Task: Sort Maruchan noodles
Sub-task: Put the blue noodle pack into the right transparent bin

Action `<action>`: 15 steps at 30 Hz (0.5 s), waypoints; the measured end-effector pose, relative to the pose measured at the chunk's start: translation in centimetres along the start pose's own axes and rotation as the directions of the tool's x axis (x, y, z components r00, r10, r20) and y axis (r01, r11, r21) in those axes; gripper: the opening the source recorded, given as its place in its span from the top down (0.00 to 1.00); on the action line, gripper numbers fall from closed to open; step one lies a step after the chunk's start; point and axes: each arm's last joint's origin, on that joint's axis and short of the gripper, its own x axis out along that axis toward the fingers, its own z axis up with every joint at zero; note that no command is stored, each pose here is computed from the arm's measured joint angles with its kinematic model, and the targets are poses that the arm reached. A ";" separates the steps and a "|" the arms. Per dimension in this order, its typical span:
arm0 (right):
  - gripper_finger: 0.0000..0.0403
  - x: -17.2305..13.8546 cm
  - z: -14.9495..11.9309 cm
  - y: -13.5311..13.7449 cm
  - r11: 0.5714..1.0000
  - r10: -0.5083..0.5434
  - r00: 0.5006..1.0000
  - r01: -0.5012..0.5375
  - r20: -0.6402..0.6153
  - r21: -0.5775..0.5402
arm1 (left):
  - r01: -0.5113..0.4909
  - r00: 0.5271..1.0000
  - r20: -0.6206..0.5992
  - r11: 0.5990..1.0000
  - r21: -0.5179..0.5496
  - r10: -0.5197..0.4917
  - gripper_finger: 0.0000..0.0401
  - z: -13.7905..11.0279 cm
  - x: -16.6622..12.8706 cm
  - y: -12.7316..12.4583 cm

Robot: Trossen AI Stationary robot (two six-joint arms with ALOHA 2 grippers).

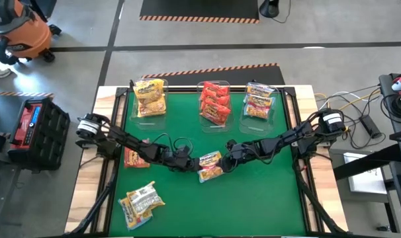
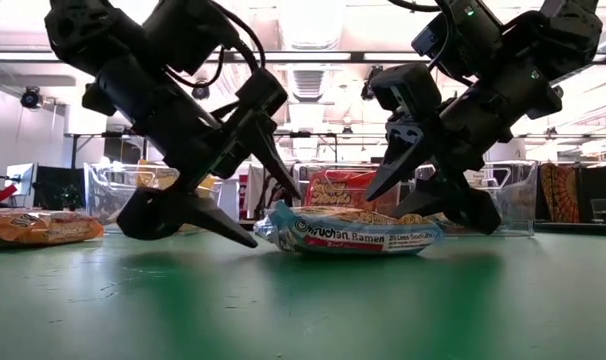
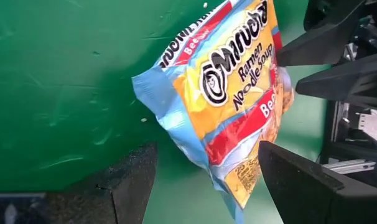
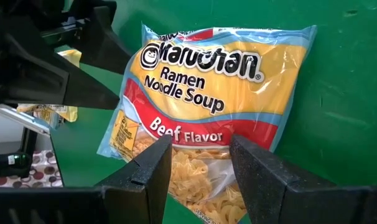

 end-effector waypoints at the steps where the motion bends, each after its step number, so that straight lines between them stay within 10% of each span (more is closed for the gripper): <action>1: 0.62 0.0 0.0 0.0 1.000 0.000 1.000 0.000 0.001 0.000 | -0.001 1.000 0.000 1.000 -0.004 0.001 0.35 0.0 0.1 0.1; 15: 0.62 0.1 0.1 0.0 1.000 0.011 1.000 -0.011 0.006 0.001 | 0.024 0.997 0.072 0.999 -0.028 -0.022 0.35 0.1 1.3 0.5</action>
